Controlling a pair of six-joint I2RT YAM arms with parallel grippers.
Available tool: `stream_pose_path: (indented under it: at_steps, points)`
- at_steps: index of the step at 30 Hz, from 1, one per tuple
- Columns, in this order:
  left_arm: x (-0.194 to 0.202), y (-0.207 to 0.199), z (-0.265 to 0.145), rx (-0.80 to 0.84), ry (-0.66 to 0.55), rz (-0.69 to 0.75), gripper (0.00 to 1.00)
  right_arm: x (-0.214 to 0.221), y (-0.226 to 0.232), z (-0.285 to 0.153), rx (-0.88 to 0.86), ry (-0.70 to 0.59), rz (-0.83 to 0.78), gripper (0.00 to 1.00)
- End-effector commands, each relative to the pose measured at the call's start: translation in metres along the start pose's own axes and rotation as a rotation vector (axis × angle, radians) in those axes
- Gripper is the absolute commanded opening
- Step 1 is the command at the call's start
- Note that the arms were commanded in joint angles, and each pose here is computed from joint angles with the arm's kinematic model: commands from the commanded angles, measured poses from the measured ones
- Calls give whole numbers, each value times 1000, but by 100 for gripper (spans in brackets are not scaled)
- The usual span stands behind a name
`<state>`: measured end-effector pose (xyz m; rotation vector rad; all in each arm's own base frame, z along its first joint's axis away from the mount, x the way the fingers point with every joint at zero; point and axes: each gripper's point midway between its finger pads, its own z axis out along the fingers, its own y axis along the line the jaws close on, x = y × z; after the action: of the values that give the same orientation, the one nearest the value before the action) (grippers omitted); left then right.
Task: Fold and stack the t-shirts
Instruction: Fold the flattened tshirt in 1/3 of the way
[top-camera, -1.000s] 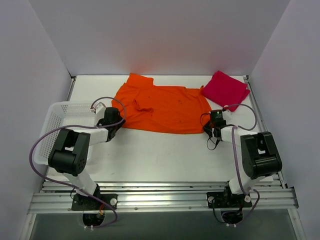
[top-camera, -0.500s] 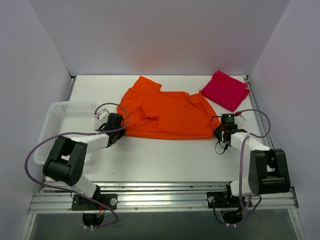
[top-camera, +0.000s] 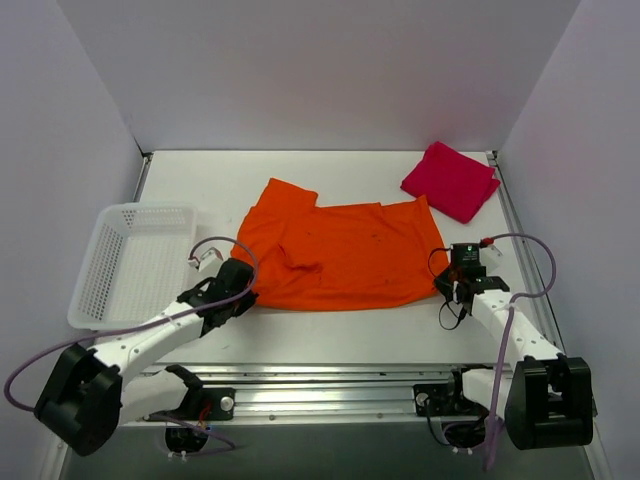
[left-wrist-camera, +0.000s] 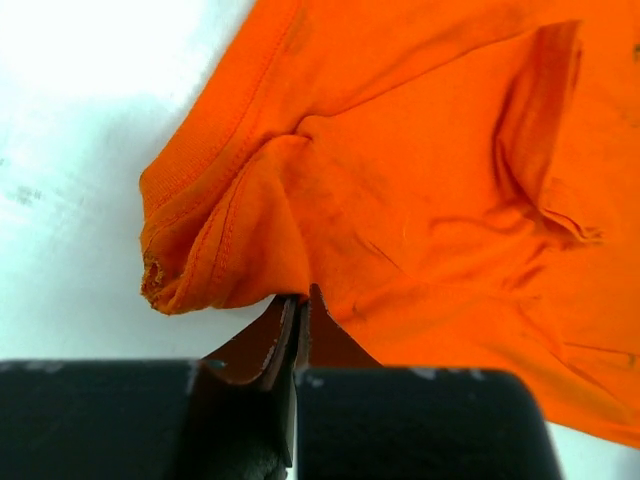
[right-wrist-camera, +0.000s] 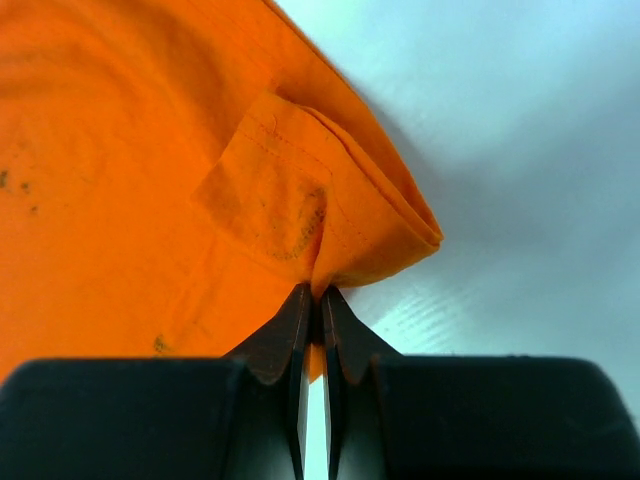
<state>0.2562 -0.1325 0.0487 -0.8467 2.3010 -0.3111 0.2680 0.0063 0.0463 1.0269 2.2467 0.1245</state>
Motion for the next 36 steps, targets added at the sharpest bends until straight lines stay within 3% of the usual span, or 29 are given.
stream_pose_path:
  at_steps: [1, 6, 7, 9, 10, 11, 13, 14, 18, 22, 26, 28, 30, 31, 33, 35, 36]
  points:
    - [6, 19, -21, -43, 3, -40, 4, 15, -14, -8, 42, 45, -11, 0]
    - [-6, 14, -46, -6, -22, -72, 8, 20, -15, -18, 46, 46, -8, 0]
    - [-6, 12, -50, 4, -22, -75, 20, 19, -13, -22, 45, 34, -9, 1]
    - [-7, 8, -57, 31, -21, -75, 46, 13, -14, -28, 59, 9, -11, 25]
    - [-7, 3, -60, 51, -21, -72, 76, 1, -10, -34, 56, -38, -9, 42]
    - [-8, 0, -65, 66, -23, -73, 88, -3, -11, -38, 67, -49, -20, 77]
    - [-13, -8, -75, 84, -26, -79, 97, -16, -7, -50, 60, -92, -19, 96]
    - [-15, -9, -82, 88, -23, -75, 94, -28, -4, -59, 65, -124, -15, 100]
    - [-39, -29, -107, 179, -84, -67, 94, -57, 12, -83, 6, -217, 26, 100]
    - [-90, -80, -123, 370, -315, 52, 94, -85, 62, -89, -186, -308, 19, 100]
    - [-147, -108, -95, 356, -505, 176, 94, -97, 107, -82, -289, -302, -39, 99]
    - [-180, -132, -85, 438, -580, 229, 94, -97, 115, -75, -287, -301, -77, 99]
    - [-212, -143, -45, 473, -544, 262, 94, -98, 121, -76, -309, -314, -88, 100]
    - [-212, -142, -2, 454, -474, 292, 94, -97, 120, -75, -310, -315, -94, 100]
    - [-244, -171, 11, 539, -453, 318, 94, -99, 121, -77, -329, -337, -84, 100]
    - [-254, -159, 71, 490, -368, 336, 94, -99, 121, -78, -330, -337, -88, 100]
    - [-272, -180, 68, 555, -367, 348, 94, -99, 120, -79, -323, -338, -91, 100]
